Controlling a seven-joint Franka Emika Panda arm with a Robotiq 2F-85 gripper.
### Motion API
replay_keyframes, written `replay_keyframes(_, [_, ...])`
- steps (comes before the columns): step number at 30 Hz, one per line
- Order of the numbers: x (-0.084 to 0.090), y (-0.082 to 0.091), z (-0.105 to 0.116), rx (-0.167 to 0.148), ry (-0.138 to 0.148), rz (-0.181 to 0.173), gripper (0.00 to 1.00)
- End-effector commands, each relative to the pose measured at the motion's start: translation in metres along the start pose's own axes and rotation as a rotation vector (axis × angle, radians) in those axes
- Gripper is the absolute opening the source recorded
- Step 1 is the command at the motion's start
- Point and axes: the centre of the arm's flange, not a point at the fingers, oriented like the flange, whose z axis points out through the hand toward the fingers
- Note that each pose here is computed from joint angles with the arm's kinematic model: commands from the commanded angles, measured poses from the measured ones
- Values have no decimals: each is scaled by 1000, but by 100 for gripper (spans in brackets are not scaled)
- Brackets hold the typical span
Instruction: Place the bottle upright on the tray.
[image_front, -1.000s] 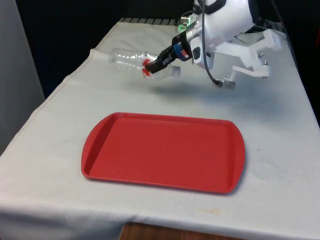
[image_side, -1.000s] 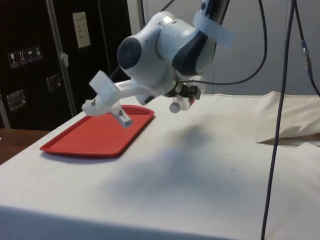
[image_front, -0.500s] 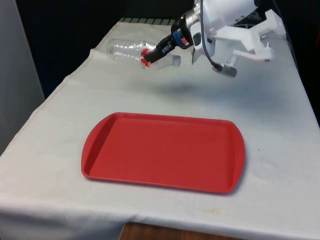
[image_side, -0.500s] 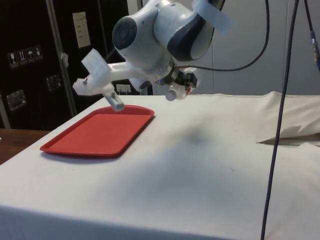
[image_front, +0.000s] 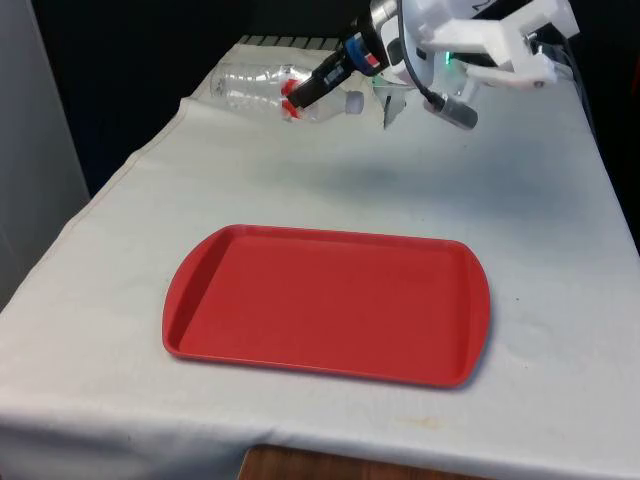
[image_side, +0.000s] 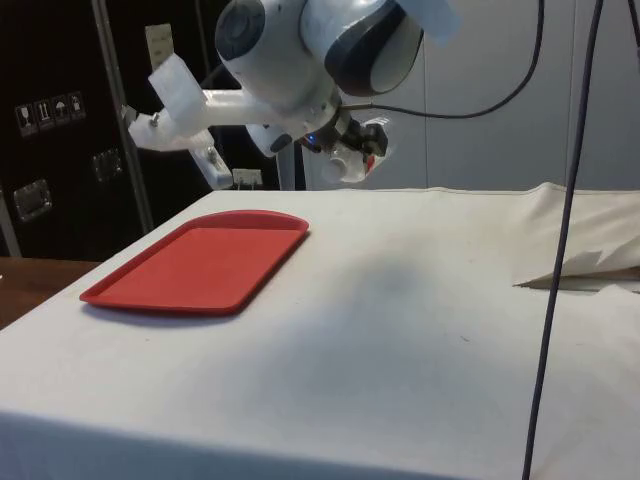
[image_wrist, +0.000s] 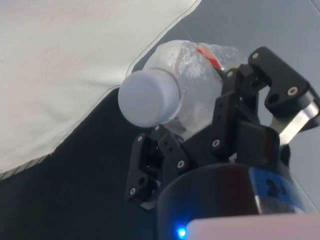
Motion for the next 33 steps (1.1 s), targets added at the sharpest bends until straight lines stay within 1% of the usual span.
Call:
replay_keyframes(1, [-2,2,-2,3,15,-1,32])
replay_keyframes(3, [-5,3,-4,3,23,1,32])
replay_keyframes(4, [-3,3,-3,1,11,2,32])
replay_keyframes(5, [-6,5,-7,3,32,1,32])
replay_keyframes(12, [-10,10,-11,2,67,9,32])
replay_keyframes(13, [-8,10,-10,2,52,11,32])
replay_keyframes(14, [-10,12,-12,0,74,12,32])
replay_keyframes(15, [-10,13,-13,0,87,15,32])
replay_keyframes(19, [-11,16,-14,-2,111,22,32])
replay_keyframes(20, [-11,17,-15,-3,125,25,32])
replay_keyframes(21, [-10,16,-14,-1,105,24,32])
replay_keyframes(22, [-11,18,-16,-5,132,27,32])
replay_keyframes(29, [-11,21,-17,-8,179,41,32])
replay_keyframes(30, [-10,21,-17,-7,168,42,32])
replay_keyframes(31, [-12,22,-18,-9,191,44,32])
replay_keyframes(33, [-14,23,-19,-8,202,47,32])
